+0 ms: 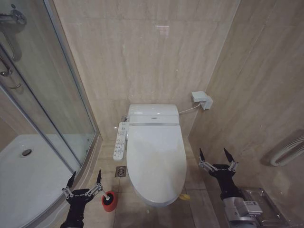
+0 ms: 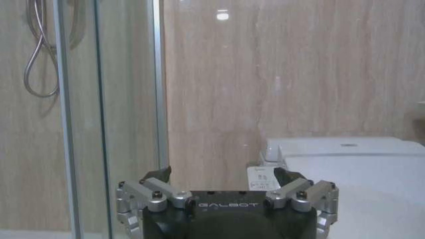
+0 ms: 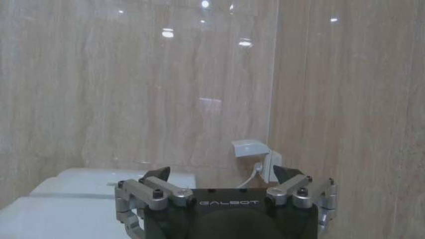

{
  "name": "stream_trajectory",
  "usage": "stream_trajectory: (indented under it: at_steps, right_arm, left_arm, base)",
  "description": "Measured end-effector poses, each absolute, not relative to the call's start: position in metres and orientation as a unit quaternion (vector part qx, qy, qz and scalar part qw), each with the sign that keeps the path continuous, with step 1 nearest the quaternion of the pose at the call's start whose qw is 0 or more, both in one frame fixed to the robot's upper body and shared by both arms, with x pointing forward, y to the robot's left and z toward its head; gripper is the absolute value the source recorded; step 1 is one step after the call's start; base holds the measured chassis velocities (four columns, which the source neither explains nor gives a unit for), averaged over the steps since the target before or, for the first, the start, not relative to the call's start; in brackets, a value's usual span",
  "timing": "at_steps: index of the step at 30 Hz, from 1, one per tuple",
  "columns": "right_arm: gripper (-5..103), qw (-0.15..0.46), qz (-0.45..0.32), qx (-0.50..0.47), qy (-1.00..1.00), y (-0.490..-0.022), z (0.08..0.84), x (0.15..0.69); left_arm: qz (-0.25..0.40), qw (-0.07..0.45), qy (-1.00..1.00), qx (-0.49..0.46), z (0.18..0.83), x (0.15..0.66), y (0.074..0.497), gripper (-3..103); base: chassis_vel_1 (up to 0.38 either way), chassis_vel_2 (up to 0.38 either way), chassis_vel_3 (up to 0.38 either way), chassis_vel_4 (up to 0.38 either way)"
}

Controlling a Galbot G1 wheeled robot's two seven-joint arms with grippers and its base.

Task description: Open the toilet lid, clean the toilet bowl with a toilet brush, close the toilet lid, and flush.

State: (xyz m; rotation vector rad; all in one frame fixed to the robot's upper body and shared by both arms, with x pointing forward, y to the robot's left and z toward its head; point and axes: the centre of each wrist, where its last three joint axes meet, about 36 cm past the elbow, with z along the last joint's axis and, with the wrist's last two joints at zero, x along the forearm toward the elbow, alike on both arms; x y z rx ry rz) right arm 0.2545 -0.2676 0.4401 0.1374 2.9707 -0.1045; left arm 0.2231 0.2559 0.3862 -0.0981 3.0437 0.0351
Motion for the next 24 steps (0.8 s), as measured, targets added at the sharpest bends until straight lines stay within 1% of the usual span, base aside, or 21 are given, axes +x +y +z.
stream_trajectory:
  at_steps: [1,5,6,9,11,12,14,15,18,21,24]
  right_arm:
    - [100,0.083,-0.035,0.046,0.995,-0.268,0.440,0.254]
    - [100,0.083,-0.035,0.046,0.995,-0.268,0.440,0.254]
    - [100,0.083,-0.035,0.046,0.995,-0.268,0.440,0.254]
    - [100,0.083,-0.035,0.046,0.995,-0.268,0.440,0.254]
    - [100,0.083,-0.035,0.046,0.995,-0.268,0.440,0.254]
    - [100,0.083,-0.035,0.046,0.995,-0.268,0.440,0.254]
    - [100,0.083,-0.035,0.046,0.995,-0.268,0.440,0.254]
    - [100,0.083,-0.035,0.046,0.995,-0.268,0.440,0.254]
    - [100,0.083,-0.035,0.046,0.995,-0.268,0.440,0.254]
    - [100,0.083,-0.035,0.046,0.995,-0.268,0.440,0.254]
    - [100,0.083,-0.035,0.046,0.995,-0.268,0.440,0.254]
  left_arm:
    - [0.012,0.048,0.998,-0.032,0.386,0.223,0.256,100]
    - [-0.001,0.056,0.998,-0.038,0.381,0.264,0.272,100]
    - [-0.001,0.056,0.998,-0.038,0.381,0.264,0.272,100]
    - [-0.014,0.064,0.997,-0.044,0.381,0.301,0.288,100]
    - [-0.020,0.070,0.996,-0.045,0.384,0.316,0.295,100]
    - [-0.023,0.097,0.995,-0.020,0.403,0.321,0.298,100]
    - [-0.035,0.102,0.994,0.001,0.409,0.308,0.278,100]
    - [-0.035,0.102,0.994,0.001,0.409,0.308,0.278,100]
    - [-0.042,0.107,0.993,0.015,0.415,0.290,0.258,100]
    - [-0.037,0.111,0.993,0.012,0.414,0.290,0.259,100]
    - [-0.022,0.111,0.994,0.004,0.406,0.290,0.268,100]
  base:
    - [0.000,0.000,0.000,0.000]
    - [0.000,0.000,0.000,0.000]
    - [0.000,0.000,0.000,0.000]
    - [0.000,0.000,0.000,0.000]
    - [0.000,0.000,0.000,0.000]
    - [0.000,0.000,0.000,0.000]
    - [0.000,0.000,0.000,0.000]
    - [0.000,0.000,0.000,0.000]
    - [0.000,0.000,0.000,0.000]
    - [0.000,0.000,0.000,0.000]
    - [0.000,0.000,0.000,0.000]
